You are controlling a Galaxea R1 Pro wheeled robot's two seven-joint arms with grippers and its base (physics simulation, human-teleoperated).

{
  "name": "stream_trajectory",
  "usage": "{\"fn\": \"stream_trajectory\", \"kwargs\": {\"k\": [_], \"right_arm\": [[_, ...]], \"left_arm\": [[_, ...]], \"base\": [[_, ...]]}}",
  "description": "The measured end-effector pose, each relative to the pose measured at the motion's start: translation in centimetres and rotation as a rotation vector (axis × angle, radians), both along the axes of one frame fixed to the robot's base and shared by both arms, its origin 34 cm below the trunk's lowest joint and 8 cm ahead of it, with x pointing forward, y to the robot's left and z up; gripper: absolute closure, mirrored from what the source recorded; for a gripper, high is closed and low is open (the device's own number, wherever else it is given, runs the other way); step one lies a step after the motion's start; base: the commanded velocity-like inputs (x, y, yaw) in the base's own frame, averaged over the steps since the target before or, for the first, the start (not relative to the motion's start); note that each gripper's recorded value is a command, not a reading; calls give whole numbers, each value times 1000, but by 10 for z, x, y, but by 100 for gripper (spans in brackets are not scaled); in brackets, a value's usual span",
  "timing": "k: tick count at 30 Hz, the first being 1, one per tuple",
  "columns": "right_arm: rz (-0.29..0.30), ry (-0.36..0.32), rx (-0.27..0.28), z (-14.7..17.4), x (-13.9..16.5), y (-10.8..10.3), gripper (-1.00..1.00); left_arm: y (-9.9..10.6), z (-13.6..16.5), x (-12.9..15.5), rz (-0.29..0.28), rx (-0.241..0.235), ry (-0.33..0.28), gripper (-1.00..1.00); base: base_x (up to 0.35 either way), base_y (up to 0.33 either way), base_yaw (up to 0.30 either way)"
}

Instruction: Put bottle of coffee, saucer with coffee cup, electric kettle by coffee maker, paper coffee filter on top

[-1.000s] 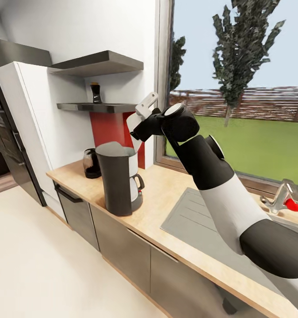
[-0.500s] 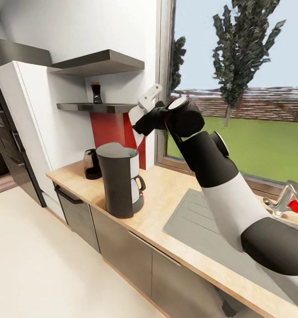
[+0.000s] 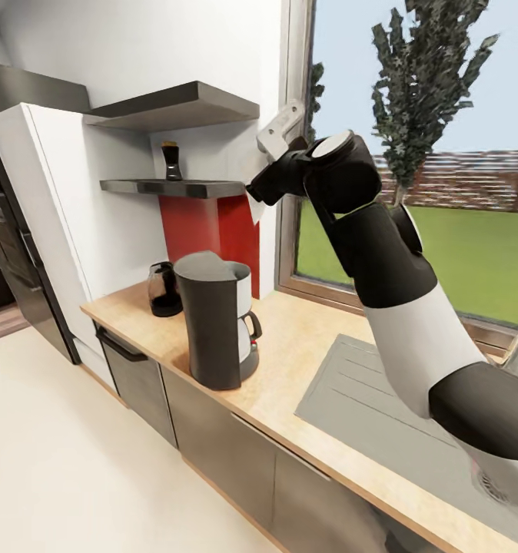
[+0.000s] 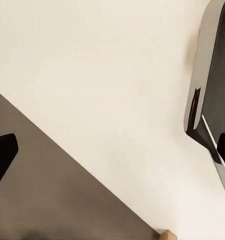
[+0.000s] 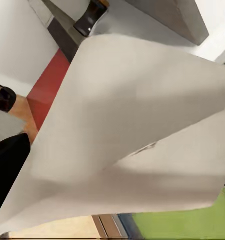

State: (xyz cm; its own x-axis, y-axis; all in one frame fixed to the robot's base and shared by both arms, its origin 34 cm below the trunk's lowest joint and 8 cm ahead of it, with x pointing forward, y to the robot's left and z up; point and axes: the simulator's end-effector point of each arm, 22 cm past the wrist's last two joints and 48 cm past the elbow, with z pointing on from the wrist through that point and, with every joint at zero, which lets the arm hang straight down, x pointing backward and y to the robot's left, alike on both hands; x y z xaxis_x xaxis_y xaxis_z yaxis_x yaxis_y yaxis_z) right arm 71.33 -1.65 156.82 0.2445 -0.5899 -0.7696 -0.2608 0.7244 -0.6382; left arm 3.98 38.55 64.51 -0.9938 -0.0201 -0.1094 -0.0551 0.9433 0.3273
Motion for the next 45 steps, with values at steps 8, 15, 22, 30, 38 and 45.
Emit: {"fn": "stream_trajectory", "kwargs": {"k": [8,15,22,30,38,45], "right_arm": [[-37,30,-1,-25,14,-8,100],[-159,74,-60,-116,78,-33,100],[-166,35,-76,-120,90,-32,100],[-154,39,-68,-120,88,-26,100],[-117,39,-63,-118,81,-6,100],[-113,33,-62,-116,80,-5,100]], "left_arm": [[0,0,0,-2,-1,0,-100],[1,0,0,-2,0,0,-100],[0,0,0,-2,-1,0,-100],[0,0,0,-2,-2,-1,-100],[1,0,0,1,1,-1,-100],[0,0,0,2,-1,0,-100]], "base": [[1,1,0],[0,0,0],[0,0,0],[0,0,0],[0,44,0],[0,178,0]]}}
